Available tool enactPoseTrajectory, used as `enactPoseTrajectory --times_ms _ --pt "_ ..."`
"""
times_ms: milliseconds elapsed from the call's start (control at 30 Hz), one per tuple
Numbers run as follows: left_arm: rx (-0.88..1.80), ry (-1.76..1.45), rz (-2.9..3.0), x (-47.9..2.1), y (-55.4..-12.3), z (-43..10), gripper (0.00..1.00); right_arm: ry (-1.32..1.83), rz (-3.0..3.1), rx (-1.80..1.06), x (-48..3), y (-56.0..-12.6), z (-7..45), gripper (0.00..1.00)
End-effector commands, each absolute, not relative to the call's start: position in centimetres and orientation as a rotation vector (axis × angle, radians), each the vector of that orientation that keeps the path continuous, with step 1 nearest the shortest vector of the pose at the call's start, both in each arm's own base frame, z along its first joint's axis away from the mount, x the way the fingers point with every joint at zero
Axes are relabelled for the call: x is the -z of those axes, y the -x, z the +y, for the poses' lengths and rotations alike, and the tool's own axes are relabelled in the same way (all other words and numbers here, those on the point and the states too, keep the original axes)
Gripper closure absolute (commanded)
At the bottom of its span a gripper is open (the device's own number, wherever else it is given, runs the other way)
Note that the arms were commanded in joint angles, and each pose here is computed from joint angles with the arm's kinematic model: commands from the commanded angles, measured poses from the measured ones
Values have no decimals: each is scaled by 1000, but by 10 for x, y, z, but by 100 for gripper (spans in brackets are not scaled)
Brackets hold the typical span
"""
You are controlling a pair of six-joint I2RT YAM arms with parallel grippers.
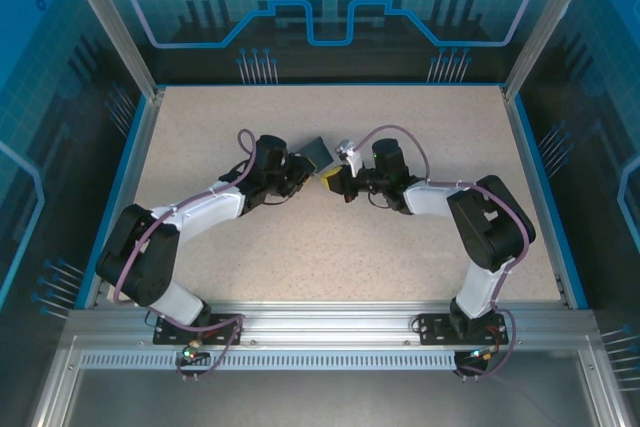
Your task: Unlock a padlock with a key
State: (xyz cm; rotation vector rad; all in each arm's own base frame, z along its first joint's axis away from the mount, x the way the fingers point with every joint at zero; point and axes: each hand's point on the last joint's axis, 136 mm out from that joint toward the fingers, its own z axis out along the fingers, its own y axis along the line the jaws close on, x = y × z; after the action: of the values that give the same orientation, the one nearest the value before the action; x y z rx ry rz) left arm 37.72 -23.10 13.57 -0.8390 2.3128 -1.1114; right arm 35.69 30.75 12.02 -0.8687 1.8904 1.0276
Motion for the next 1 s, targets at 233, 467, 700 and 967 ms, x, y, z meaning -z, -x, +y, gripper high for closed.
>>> enactPoseTrajectory --times_ms 233,467,700,967 --pt "1146 831 2312 -132 -377 -233 88 823 1860 -1008 -134 -371 308 100" --pt "1152 835 2312 -131 -377 -234 88 827 1865 -1026 -133 -371 311 100" --pt "1162 832 2308 -133 -378 -236 88 858 1847 -1039 -132 -367 323 100" --pt "1163 832 2307 -134 -378 -235 88 895 1849 -1019 -130 -365 329 100"
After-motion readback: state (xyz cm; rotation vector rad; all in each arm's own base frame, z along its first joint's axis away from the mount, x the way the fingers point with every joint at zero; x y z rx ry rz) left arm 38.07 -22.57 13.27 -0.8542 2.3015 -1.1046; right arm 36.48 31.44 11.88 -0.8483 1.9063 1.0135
